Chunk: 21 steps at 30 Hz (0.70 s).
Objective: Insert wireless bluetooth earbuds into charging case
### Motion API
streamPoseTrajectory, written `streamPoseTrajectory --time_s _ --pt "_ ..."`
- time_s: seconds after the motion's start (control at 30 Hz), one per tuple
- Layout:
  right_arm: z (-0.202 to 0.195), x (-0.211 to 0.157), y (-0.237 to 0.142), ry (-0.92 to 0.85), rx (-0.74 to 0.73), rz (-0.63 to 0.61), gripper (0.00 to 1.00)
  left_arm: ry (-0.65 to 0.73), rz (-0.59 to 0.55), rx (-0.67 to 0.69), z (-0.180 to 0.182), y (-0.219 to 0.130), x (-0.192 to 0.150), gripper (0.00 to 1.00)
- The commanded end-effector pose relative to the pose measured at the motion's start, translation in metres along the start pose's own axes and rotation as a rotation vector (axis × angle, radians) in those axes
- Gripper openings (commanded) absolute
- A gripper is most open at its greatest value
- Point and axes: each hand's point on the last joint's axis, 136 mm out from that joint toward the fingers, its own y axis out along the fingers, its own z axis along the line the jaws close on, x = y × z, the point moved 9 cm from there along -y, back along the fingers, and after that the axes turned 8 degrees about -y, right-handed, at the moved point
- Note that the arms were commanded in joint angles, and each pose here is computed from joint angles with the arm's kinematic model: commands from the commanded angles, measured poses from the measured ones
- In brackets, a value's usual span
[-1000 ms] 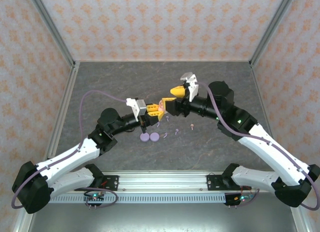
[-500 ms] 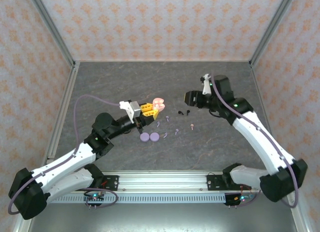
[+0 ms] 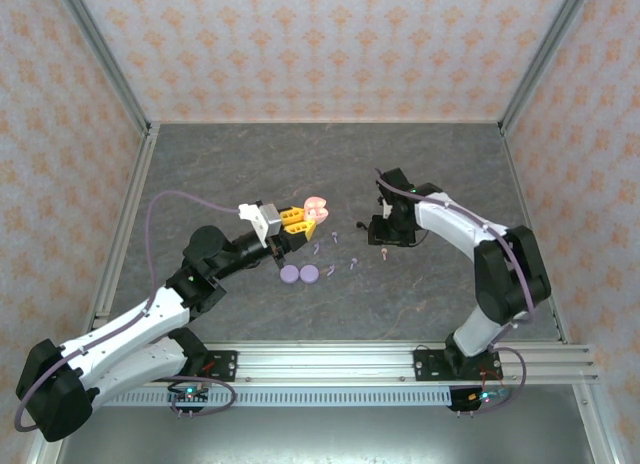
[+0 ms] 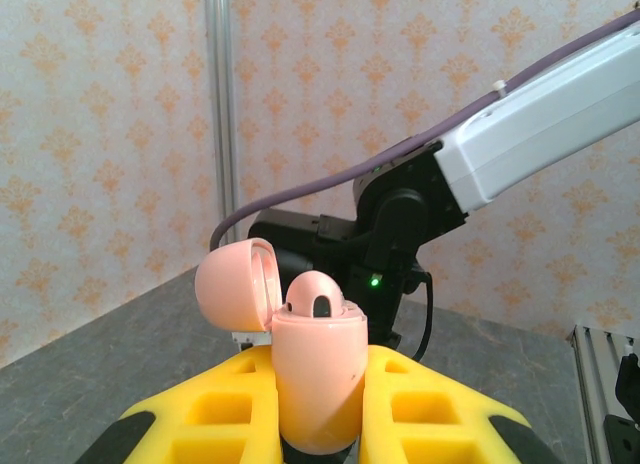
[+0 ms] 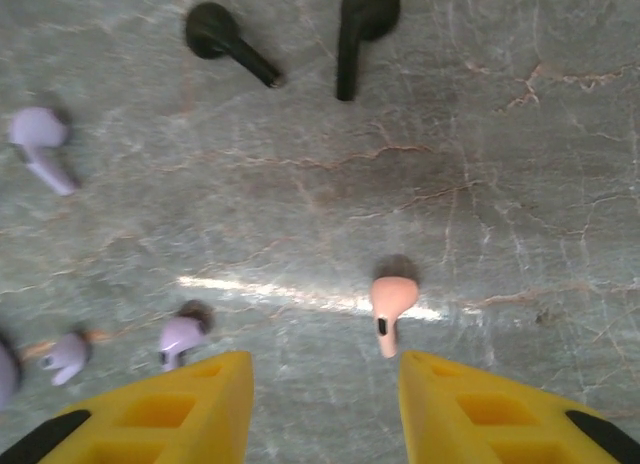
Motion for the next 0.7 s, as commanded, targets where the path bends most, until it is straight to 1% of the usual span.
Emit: streamPoseTrajectory --time_s 0.0,0.13,0.33,0.37,0.47,0.67 --pt "-0.008 0.0 0.014 -0.015 -0.076 0.055 0.41 0.029 -0.019 -0.005 -0.003 -0.002 0.004 0.0" --pt "-0.011 0.001 0.027 -0.014 -0.095 0.087 0.4 0.029 -0.021 -0.003 -0.003 -0.003 0.005 0.0" --pt "-0.014 0.001 0.035 -0.022 -0.119 0.097 0.39 0.028 -0.019 -0.002 -0.003 -0.003 0.005 0.0" --pt "-0.013 0.001 0.037 -0.023 -0.117 0.1 0.37 0.028 -0.018 -0.002 -0.003 -0.003 0.005 0.0" --pt "-0.013 0.002 0.041 -0.023 -0.11 0.104 0.35 0.027 -0.016 -0.003 -0.003 -0.002 0.005 0.0" --pt "-0.012 0.003 0.046 -0.025 -0.095 0.113 0.29 0.025 -0.012 -0.002 -0.003 -0.002 0.005 0.0"
